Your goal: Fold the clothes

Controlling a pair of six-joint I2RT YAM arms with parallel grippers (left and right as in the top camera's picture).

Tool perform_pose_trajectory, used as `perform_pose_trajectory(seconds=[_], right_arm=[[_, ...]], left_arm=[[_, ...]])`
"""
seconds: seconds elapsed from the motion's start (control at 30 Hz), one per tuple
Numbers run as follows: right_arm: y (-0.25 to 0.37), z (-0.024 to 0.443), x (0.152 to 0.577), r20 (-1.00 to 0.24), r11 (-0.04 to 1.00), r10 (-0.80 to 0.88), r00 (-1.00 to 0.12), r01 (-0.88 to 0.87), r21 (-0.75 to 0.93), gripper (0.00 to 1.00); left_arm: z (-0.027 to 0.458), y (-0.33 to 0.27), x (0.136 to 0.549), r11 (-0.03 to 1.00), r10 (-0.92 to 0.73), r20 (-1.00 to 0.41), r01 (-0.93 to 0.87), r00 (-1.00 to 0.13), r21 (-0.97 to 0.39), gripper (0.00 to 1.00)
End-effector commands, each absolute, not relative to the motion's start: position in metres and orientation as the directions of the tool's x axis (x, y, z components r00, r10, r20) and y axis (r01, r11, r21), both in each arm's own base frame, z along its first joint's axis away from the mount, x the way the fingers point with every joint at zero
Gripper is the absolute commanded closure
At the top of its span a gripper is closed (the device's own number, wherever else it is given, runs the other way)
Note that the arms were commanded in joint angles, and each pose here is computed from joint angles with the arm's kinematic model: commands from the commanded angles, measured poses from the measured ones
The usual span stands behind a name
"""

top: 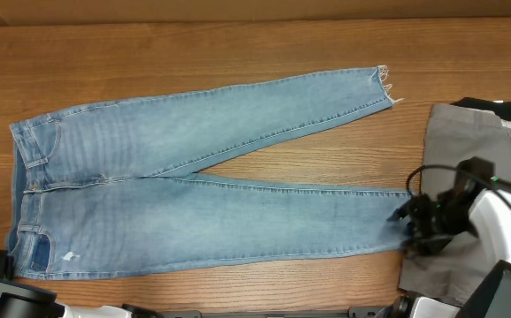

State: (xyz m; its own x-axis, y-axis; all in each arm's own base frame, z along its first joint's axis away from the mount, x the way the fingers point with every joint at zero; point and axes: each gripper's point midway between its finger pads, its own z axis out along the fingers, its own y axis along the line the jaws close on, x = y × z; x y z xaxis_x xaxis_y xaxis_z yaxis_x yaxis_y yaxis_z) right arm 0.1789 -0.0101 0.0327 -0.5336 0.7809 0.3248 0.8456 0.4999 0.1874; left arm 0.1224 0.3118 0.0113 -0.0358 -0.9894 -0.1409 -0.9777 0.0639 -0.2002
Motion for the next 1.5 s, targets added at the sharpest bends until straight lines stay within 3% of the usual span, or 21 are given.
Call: perform_pose_trajectory(seconds=[0.0, 0.13, 0.37, 0.43, 0.5, 0.7, 0.97, 1.2, 1.47], right_arm=[[-0.007, 0.010, 0.155, 0.342, 0.394, 0.852, -0.397, 0.916, 0.082, 0.45], [-0.007, -0.007, 0.153, 0.320, 0.377, 0.865, -0.387, 0.921, 0.097, 0.53], [-0.022, -0.013, 0.162, 0.232, 0.393, 0.884, -0.405, 0.914, 0.101, 0.54], [-0.023, -0.013, 0.162, 0.227, 0.394, 0.885, -0.406, 0.914, 0.096, 0.64], [-0.024, -0.012, 0.164, 0.224, 0.398, 0.884, -0.411, 0.912, 0.101, 0.80], [-0.027, 0.001, 0.173, 0.211, 0.460, 0.854, -0.475, 0.880, 0.119, 0.96], [-0.040, 0.042, 0.195, 0.142, 0.490, 0.849, -0.508, 0.859, 0.148, 0.96], [-0.051, 0.090, 0.218, 0.044, 0.552, 0.820, -0.571, 0.808, 0.205, 0.96], [-0.059, 0.134, 0.237, -0.035, 0.613, 0.780, -0.624, 0.753, 0.239, 0.96]], left_arm=[[0.016, 0.321, 0.124, 0.053, -0.988, -0.156, -0.974, -0.019, -0.221, 0.67], [0.016, 0.321, 0.124, 0.054, -0.987, -0.157, -0.974, -0.019, -0.221, 0.67], [0.016, 0.321, 0.124, 0.054, -0.988, -0.156, -0.974, -0.019, -0.221, 0.66], [0.016, 0.321, 0.124, 0.054, -0.988, -0.155, -0.974, -0.019, -0.220, 0.66], [0.016, 0.320, 0.124, 0.053, -0.988, -0.153, -0.974, -0.019, -0.220, 0.67], [0.017, 0.320, 0.124, 0.053, -0.988, -0.153, -0.974, -0.020, -0.220, 0.69], [0.021, 0.313, 0.125, 0.048, -0.993, -0.113, -0.972, -0.023, -0.230, 0.76], [0.048, 0.312, 0.145, 0.071, -0.996, -0.078, -0.940, -0.047, -0.334, 0.95], [0.096, 0.321, 0.147, 0.098, -0.988, -0.144, -0.934, -0.051, -0.342, 0.96]])
